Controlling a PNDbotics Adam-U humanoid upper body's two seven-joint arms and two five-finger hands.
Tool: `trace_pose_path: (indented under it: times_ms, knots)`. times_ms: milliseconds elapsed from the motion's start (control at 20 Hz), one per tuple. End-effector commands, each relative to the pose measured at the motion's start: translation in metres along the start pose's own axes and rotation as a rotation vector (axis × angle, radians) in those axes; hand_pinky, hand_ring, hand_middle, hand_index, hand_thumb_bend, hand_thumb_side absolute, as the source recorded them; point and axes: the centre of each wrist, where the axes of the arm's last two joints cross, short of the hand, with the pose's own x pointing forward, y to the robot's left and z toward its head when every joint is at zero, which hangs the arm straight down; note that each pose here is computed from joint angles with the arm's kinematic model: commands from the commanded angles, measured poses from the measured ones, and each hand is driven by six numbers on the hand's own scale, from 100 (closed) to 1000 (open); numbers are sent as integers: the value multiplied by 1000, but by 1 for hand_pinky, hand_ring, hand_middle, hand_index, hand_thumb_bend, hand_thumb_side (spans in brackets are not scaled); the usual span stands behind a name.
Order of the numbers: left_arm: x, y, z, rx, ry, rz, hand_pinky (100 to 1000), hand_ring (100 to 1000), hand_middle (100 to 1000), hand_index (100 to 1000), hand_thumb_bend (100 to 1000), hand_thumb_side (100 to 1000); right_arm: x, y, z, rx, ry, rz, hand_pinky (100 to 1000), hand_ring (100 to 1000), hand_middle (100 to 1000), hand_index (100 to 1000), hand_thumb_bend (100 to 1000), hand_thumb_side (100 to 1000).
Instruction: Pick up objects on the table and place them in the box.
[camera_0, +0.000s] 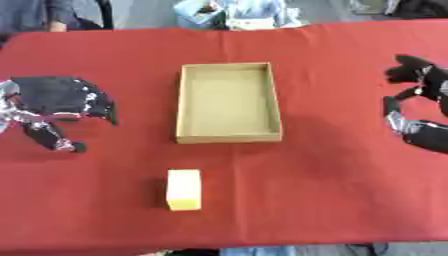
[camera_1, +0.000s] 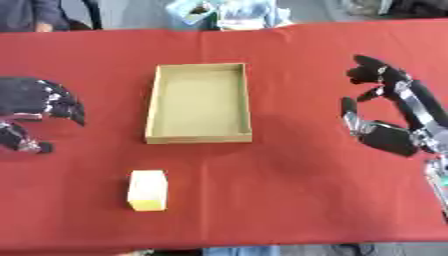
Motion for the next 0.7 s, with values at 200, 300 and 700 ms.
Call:
trace_pose_path:
  times_ms: [200,300,700]
  knots:
    - [-8,18,8,16,13,-47,767,774,729,806,510,100,3,-8,-2,-8,-16,19,634,811,783,964,100,263]
    - [-9,19,8,19,14,-50,767,774,729,806,511,100,3,-8,-2,-8,-16,19,634,811,783,964,100,262]
    - [-5,49,1,96,-47,-114,768,775,729,803,505,100,2,-8,-2,-5,-15,18,634,811,783,965,100,263]
